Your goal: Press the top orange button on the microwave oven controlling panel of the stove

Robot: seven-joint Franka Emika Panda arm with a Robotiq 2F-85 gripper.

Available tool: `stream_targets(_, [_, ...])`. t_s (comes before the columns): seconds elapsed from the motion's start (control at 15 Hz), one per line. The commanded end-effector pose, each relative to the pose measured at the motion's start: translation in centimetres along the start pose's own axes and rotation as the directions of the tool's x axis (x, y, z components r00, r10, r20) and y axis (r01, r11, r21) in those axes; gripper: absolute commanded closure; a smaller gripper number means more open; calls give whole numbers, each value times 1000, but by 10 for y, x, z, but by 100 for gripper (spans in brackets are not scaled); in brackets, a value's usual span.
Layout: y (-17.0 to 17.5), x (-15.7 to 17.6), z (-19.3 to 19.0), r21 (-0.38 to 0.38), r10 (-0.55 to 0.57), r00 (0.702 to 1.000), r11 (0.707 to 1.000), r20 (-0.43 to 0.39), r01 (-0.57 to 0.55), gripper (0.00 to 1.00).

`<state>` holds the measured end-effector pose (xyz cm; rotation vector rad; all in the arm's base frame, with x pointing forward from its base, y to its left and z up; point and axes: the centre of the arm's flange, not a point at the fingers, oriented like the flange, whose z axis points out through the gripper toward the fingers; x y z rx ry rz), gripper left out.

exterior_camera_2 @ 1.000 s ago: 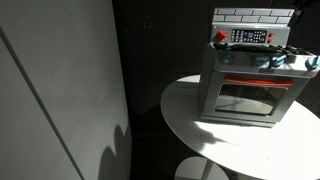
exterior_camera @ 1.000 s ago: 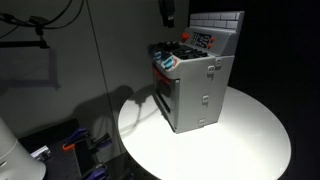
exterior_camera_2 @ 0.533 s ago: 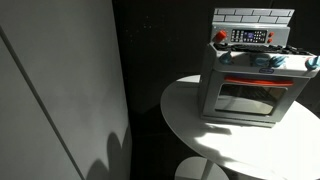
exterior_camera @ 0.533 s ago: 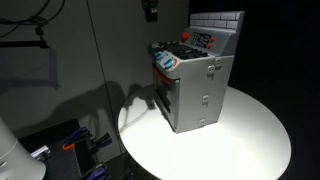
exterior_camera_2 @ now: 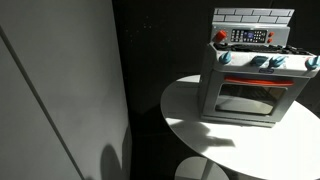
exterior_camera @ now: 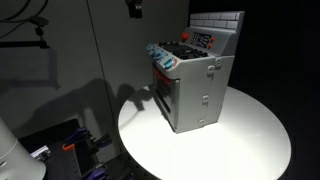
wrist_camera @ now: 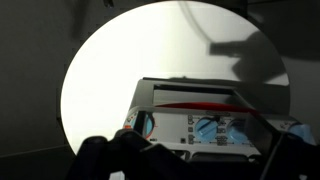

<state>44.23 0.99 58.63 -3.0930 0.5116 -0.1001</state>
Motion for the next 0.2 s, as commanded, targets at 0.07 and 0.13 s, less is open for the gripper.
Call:
stream_targets(0.07, [0, -2, 1, 0, -4, 1000, 1000, 1, 4, 0])
stream_targets(0.13, [0, -2, 1, 0, -5, 1000, 1000, 2, 5, 0])
